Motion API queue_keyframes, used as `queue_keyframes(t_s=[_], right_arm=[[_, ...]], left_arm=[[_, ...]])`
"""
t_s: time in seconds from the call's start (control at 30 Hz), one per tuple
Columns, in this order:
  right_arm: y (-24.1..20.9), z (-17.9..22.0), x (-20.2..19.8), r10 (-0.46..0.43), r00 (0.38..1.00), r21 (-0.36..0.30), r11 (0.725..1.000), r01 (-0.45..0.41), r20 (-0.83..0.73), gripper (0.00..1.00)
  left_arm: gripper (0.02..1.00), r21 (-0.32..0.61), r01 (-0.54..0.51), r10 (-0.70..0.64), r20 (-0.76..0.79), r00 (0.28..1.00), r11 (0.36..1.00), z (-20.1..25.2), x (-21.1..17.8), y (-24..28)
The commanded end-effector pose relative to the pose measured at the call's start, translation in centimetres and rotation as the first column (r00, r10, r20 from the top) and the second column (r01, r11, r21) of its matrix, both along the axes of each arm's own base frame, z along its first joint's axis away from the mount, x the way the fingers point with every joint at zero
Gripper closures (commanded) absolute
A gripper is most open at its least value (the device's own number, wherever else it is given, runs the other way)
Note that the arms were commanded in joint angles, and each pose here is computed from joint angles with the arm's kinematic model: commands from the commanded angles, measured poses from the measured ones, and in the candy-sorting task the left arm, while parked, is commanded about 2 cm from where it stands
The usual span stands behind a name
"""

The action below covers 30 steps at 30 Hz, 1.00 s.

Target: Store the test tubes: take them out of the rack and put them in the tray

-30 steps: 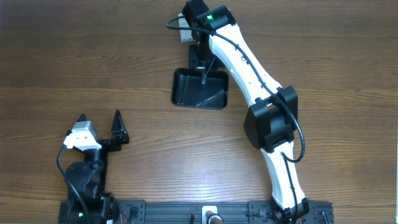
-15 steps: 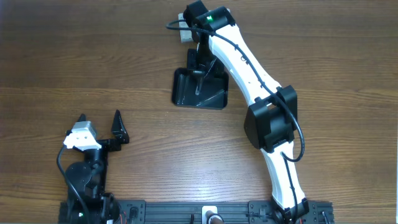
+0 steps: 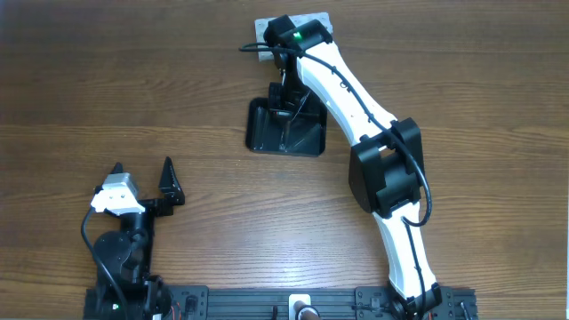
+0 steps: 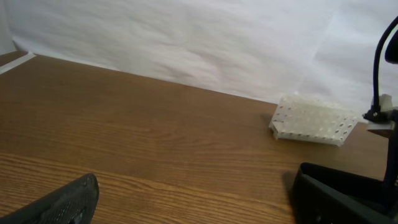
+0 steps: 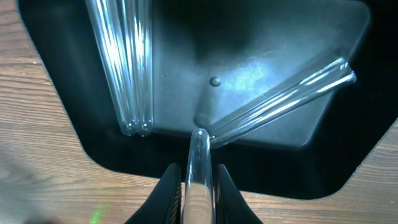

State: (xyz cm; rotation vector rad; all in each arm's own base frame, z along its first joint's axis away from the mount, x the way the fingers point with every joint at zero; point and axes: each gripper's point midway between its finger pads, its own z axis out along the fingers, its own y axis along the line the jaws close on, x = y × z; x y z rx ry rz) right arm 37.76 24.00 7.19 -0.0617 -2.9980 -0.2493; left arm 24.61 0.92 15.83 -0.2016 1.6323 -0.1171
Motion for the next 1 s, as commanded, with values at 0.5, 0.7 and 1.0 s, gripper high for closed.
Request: queue_keyframes(t_s=[0.5, 0.7, 1.0], right_arm=[[-0.1, -1.8, 1.5, -0.026, 0.999, 0.016, 1.0, 0.025, 0.024, 0.68], [0.1, -1.6, 1.8, -0.028, 0.999, 0.032, 0.999, 0.027, 0.03, 0.641], [-0.6, 3.7, 3.1, 0.028, 0.981, 0.019, 0.999, -0.032, 0.192, 0.505]], left_arm=[[0.023, 0.011, 0.016, -0.016, 0.001, 1.0, 1.0, -0.1, 0.0, -0.3], [0.02, 0.011, 0.016, -0.016, 0.001, 1.0, 1.0, -0.1, 0.0, -0.3], [0.023, 0.011, 0.016, -0.016, 0.001, 1.0, 1.0, -0.1, 0.0, -0.3]])
